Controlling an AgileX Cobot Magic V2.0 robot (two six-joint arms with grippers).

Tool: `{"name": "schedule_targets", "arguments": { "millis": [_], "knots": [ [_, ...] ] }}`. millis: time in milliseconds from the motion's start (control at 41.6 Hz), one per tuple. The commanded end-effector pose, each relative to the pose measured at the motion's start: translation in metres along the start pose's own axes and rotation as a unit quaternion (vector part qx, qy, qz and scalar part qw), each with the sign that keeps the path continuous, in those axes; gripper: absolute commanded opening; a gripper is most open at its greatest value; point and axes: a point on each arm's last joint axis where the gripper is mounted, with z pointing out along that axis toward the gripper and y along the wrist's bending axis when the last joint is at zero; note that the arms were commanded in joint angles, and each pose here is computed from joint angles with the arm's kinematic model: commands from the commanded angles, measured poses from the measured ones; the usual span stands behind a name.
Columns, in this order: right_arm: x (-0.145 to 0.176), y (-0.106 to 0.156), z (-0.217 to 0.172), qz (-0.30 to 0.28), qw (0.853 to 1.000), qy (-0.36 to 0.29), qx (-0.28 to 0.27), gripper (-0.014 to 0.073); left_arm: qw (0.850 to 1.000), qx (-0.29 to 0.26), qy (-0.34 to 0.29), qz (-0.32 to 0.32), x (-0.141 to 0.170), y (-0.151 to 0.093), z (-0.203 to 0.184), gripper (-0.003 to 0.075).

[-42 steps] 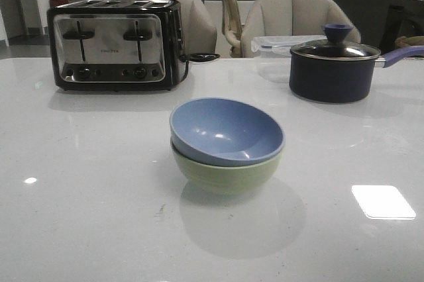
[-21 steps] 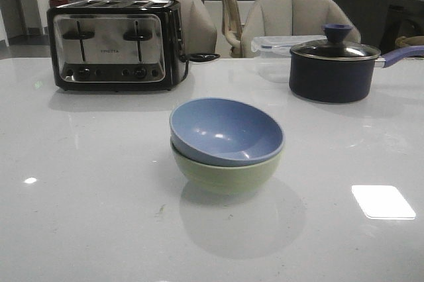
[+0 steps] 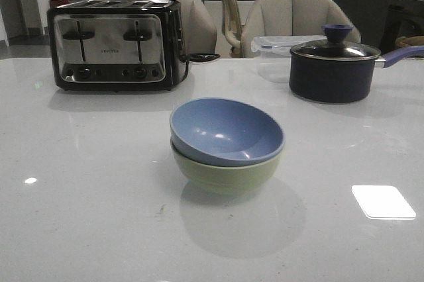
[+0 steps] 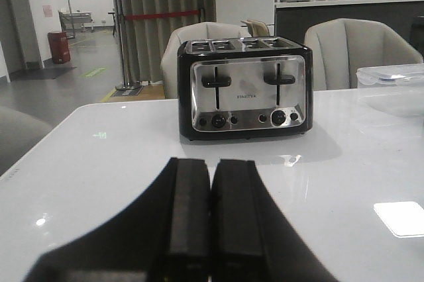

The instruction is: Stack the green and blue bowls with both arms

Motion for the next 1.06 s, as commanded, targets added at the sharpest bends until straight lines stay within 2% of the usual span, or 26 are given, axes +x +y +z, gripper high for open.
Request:
{"name": "schedule_targets", "arguments": {
  "millis": [0, 264, 1032],
  "knots": [
    [-0.0136, -0.0012, -0.0027, -0.006, 0.997, -0.074, 0.009, 0.0039, 0.999, -0.004, -0.050, -0.004, -0.0067, 0.0009, -0.0015, 0.0098],
    [-0.0214, -0.0017, -0.0042, 0.014, 0.993, -0.118, 0.010, 0.0039, 0.999, -0.004, -0.050, -0.004, -0.0067, 0.0009, -0.0015, 0.0098],
    [-0.0215, -0.0017, -0.0043, 0.016, 0.993, -0.119, 0.010, 0.0039, 0.999, -0.004, -0.050, -0.004, -0.0067, 0.0009, -0.0015, 0.0098]
  ]
}}
